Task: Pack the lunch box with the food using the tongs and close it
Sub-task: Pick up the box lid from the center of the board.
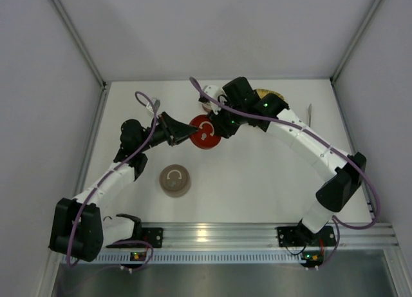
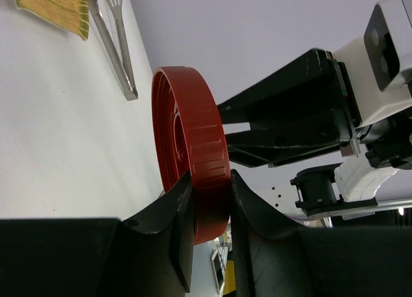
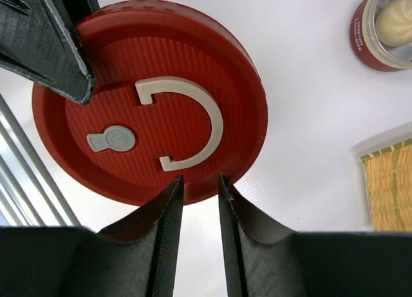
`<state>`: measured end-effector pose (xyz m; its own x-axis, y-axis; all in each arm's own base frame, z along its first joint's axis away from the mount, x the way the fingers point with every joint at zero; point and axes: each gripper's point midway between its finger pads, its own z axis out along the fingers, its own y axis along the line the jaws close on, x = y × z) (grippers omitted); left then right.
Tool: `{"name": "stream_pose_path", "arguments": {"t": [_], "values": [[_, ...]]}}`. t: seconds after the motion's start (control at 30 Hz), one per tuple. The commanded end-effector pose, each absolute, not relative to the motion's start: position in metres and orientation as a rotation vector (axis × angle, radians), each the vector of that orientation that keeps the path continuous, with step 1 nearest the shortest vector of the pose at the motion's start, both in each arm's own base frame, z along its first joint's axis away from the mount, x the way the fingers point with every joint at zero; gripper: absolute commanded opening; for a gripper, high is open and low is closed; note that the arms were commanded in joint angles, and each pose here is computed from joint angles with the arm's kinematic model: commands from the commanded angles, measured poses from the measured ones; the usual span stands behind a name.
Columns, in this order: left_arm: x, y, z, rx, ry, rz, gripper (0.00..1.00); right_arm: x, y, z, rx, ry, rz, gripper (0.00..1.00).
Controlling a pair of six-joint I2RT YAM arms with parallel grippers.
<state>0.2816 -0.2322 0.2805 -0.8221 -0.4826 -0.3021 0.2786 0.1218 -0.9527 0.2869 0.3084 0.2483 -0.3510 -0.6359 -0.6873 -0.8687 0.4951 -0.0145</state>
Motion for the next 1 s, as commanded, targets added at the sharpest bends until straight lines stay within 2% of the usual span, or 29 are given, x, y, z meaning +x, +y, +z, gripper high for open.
{"name": "stream_pose_path", "arguments": {"t": [0.0,0.1,0.3,0.37,0.43,0.5,0.53,0.57,0.6,0.63,0.67,0.83,0.87,0.97], "values": [[0.276,-0.233,0.306,-0.115,1.738,-1.810,0.00,0.287,0.317,0.292,-1.160,1.944,0.591,0.29],[0.274,-0.233,0.309,-0.106,1.730,-1.822,0.00,0.280,0.322,0.300,-1.172,1.892,0.650,0.38],[0.265,-0.234,0.324,0.009,1.669,-1.838,0.00,0.273,0.323,0.305,-1.180,1.867,0.760,0.43],[0.254,-0.237,0.328,0.141,1.652,-1.834,0.00,0.263,0.321,0.324,-1.178,1.791,0.903,0.46],[0.230,-0.240,0.327,0.449,1.605,-1.793,0.00,0.273,0.307,0.335,-1.117,1.746,0.970,0.53],[0.228,-0.238,0.336,0.739,1.492,-1.624,0.00,0.262,0.291,0.351,-1.142,1.652,1.068,0.59],[0.235,-0.232,0.313,0.673,1.658,-1.597,0.00,0.257,0.286,0.356,-1.158,1.615,1.088,0.61],[0.252,-0.220,0.308,0.840,1.537,-1.315,0.00,0.245,0.279,0.364,-1.183,1.567,1.113,0.62],[0.252,-0.217,0.329,0.942,1.446,-1.198,0.00,0.241,0.276,0.367,-1.211,1.525,1.091,0.63],[0.254,-0.214,0.328,1.024,1.423,-1.106,0.00,0.237,0.273,0.368,-1.227,1.506,1.084,0.64],[0.256,-0.205,0.298,1.092,1.523,-1.007,0.00,0.229,0.269,0.370,-1.236,1.486,1.069,0.64],[0.257,-0.183,0.311,1.248,1.404,-0.675,0.00,0.223,0.260,0.369,-1.264,1.468,1.008,0.66],[0.256,-0.182,0.330,1.241,1.316,-0.565,0.00,0.223,0.260,0.369,-1.263,1.464,1.005,0.67],[0.253,-0.175,0.335,1.227,1.256,-0.472,0.00,0.223,0.263,0.372,-1.257,1.445,1.024,0.67]]}}
